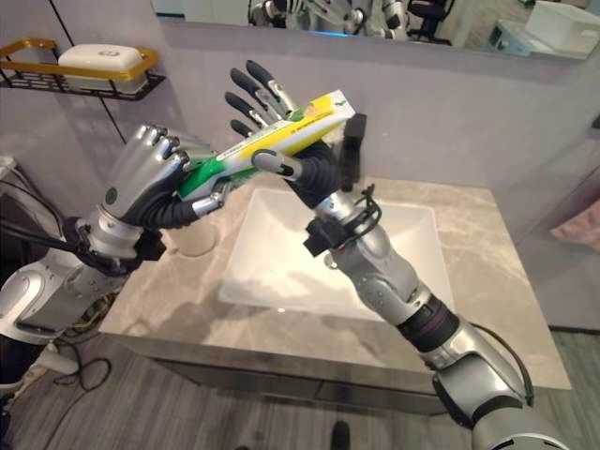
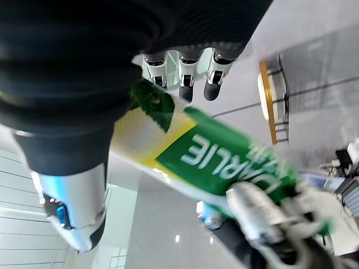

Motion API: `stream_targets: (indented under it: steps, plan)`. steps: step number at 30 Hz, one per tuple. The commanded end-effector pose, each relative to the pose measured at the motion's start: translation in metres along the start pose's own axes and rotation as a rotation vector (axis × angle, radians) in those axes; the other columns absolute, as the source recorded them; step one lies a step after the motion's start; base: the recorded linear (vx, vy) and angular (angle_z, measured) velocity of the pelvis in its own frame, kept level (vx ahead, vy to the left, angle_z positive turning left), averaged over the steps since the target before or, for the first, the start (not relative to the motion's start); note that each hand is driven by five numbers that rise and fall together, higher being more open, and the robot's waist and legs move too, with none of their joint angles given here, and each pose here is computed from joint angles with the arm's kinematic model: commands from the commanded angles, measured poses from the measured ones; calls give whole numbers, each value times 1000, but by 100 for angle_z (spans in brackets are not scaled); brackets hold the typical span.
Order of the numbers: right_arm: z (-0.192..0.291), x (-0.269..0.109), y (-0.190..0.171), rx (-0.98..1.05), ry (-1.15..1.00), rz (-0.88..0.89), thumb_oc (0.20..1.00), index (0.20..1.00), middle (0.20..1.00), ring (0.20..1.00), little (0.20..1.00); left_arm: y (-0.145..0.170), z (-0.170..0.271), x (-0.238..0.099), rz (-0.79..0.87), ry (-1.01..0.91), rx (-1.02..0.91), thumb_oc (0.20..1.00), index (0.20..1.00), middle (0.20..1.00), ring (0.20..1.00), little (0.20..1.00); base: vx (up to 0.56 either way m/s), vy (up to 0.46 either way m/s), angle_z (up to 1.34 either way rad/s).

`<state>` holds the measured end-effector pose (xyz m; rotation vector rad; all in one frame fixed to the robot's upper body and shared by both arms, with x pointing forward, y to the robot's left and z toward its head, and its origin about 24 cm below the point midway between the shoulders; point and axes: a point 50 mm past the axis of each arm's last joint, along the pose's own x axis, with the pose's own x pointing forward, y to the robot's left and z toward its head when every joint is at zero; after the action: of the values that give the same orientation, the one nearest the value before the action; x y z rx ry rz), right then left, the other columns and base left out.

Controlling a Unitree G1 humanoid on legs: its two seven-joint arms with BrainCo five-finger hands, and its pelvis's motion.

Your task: Put brush and paste in cup on sink, flatten towel.

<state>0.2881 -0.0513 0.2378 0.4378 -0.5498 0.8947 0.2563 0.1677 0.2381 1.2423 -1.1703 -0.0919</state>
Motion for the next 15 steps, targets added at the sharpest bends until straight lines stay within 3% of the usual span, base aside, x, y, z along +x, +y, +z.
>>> stream_targets:
  steps: [1, 8, 9, 10, 12, 15]
  plan:
    - [35, 21, 31, -1, -176, 189, 200, 200, 200, 200, 200, 16, -5, 6, 63, 4, 16, 200, 200, 200, 200, 200, 11, 14, 7]
    - [38, 14, 23, -32, -190, 142, 200, 200, 200, 200, 200, 7, -6, -7, 46, 64, -37, 200, 200, 200, 200, 200, 1, 3, 1]
    - [39, 12, 19, -47, -190, 117, 200, 200, 200, 200, 200, 6, -7, -11, 55, 87, -42, 555, 555, 555, 555, 555, 0, 0, 0]
    - [39, 12, 20, -47, -189, 117, 200, 200, 200, 200, 200, 6, -7, -11, 55, 88, -43, 1000, 1000, 1000, 1000, 1000, 2, 2, -3]
    - [55, 3, 7, -206, -263, -35, 200, 200, 200, 200, 200, -11, -7, -39, 126, 275, -178, 1000, 1000, 1000, 1000, 1000, 0, 0, 0]
    - [67, 6, 0, -329, -326, -139, 200, 200, 200, 200, 200, -14, 9, -60, 58, 306, -252, 1000, 1000, 1000, 1000, 1000, 2, -3, 4]
